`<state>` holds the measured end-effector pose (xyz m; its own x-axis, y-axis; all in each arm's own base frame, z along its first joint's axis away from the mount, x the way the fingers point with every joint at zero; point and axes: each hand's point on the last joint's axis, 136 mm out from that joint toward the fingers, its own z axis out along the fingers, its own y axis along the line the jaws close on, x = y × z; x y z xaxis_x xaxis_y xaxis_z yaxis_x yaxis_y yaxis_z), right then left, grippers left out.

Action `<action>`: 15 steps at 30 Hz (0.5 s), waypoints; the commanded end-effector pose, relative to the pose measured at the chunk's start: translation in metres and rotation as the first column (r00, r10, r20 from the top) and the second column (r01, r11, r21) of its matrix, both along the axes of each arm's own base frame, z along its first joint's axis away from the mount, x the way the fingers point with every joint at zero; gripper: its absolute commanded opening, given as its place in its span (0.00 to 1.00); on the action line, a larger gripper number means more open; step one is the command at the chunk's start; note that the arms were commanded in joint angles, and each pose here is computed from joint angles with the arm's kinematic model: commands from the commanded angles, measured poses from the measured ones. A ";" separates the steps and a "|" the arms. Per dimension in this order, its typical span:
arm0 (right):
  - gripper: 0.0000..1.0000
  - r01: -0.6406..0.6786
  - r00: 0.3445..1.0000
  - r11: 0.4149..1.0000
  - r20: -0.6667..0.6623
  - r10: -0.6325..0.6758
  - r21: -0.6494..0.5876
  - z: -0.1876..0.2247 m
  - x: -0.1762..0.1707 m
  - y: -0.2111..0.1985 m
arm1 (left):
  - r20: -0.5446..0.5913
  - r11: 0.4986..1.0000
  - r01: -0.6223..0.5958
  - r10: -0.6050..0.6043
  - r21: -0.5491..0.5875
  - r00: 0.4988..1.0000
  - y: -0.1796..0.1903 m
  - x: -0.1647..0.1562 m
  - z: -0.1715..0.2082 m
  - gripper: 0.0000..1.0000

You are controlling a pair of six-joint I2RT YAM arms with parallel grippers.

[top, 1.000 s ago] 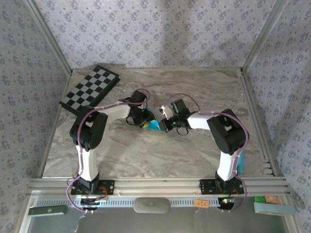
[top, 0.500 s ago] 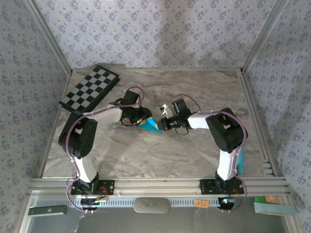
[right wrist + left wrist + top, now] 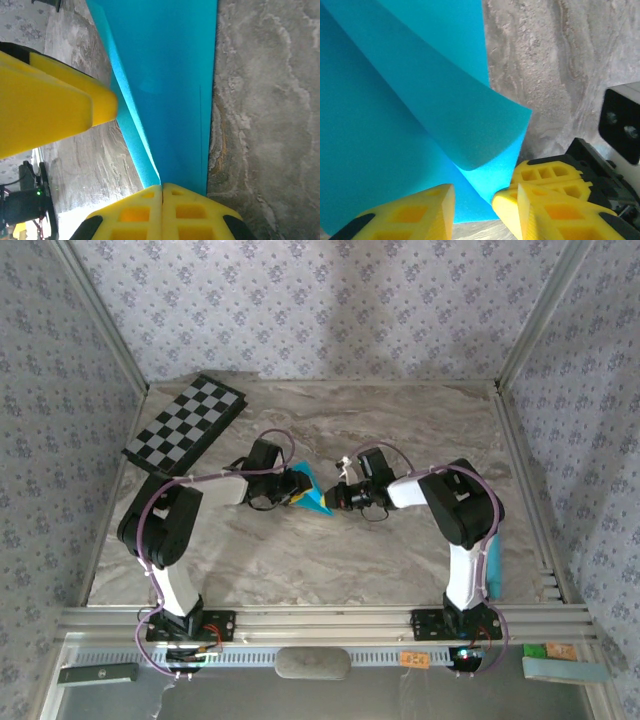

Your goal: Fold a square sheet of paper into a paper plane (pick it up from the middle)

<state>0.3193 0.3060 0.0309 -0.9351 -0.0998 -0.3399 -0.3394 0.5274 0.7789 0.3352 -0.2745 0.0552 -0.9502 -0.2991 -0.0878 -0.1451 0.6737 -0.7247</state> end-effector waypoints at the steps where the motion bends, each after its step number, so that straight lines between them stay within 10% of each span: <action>1: 0.00 0.026 0.997 0.999 -0.077 -0.025 0.018 -0.007 -0.001 -0.002 | 0.076 0.997 0.025 -0.019 -0.073 0.997 -0.009 0.009 0.023 0.35; 15: 0.00 0.103 0.978 0.995 -0.183 -0.098 0.019 -0.012 0.003 -0.009 | 0.059 0.986 0.081 -0.073 -0.144 0.996 -0.029 0.009 0.013 0.28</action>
